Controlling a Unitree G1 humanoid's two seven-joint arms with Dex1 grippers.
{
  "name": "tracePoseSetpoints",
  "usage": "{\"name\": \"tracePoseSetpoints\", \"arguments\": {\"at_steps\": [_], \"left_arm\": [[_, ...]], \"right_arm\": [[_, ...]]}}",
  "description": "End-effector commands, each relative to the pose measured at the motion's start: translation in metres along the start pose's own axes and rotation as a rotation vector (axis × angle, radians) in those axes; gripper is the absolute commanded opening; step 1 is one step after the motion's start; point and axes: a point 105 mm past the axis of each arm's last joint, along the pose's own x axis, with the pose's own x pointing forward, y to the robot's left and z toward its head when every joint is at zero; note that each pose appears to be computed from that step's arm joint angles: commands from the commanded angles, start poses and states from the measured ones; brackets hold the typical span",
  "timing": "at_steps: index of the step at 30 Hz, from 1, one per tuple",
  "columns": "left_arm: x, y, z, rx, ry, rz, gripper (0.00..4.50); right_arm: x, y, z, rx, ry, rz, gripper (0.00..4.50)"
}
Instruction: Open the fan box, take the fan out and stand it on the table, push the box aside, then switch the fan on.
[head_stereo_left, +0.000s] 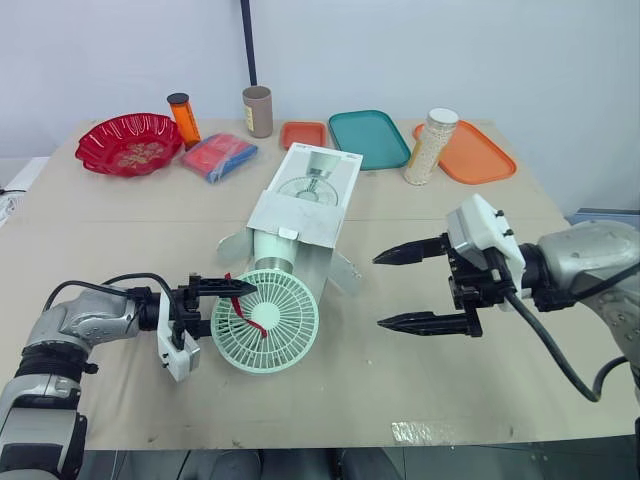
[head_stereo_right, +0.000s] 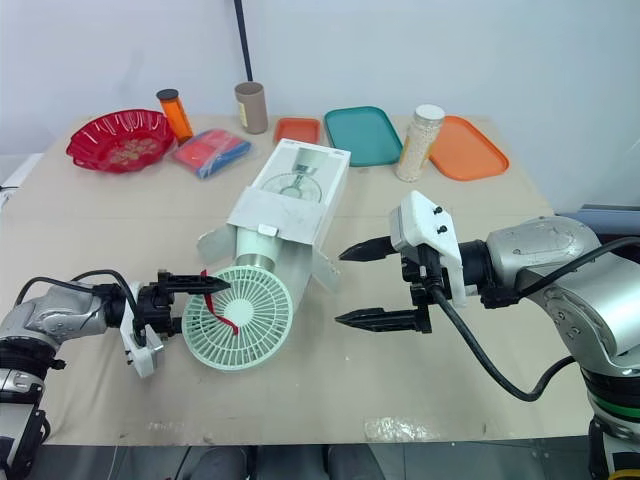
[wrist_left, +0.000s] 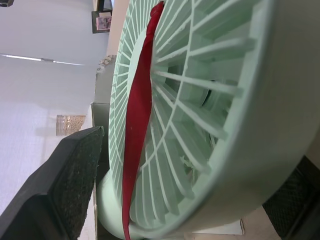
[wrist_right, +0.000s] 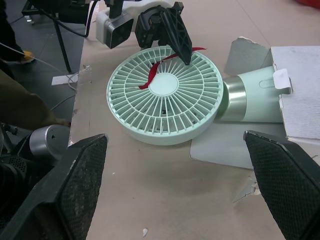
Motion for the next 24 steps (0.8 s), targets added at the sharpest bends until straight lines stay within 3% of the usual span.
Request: {"name": "tracePoseSetpoints", "arguments": {"at_steps": [1,10,11,14,24], "left_arm": [[-0.0011,0.0132,-0.0029,0.056,0.026,0.053,3.42],[0.0009,0.0133,-0.0047,0.070,0.055,0.071,3.42],[0.0013,0.0129,-0.0043,0.071,0.055,0.071,2.92],[0.0016,0.0124,-0.0035,0.076,0.055,0.072,2.18],[0.0013,0.0144,-0.0059,0.080,0.069,0.084,2.03]], "right_arm": [[-0.0017,0.0016,0.0074,-0.038,-0.003,-0.005,4.50],[-0.0011,0.0001,0.0076,-0.040,-0.006,-0.009,4.50],[-0.0010,0.0000,0.0074,-0.039,-0.005,-0.010,4.50],[-0.0007,-0.0001,0.0070,-0.039,-0.005,-0.011,4.50],[0.0010,-0.0014,0.0066,-0.036,-0.010,-0.023,4.50]]}}
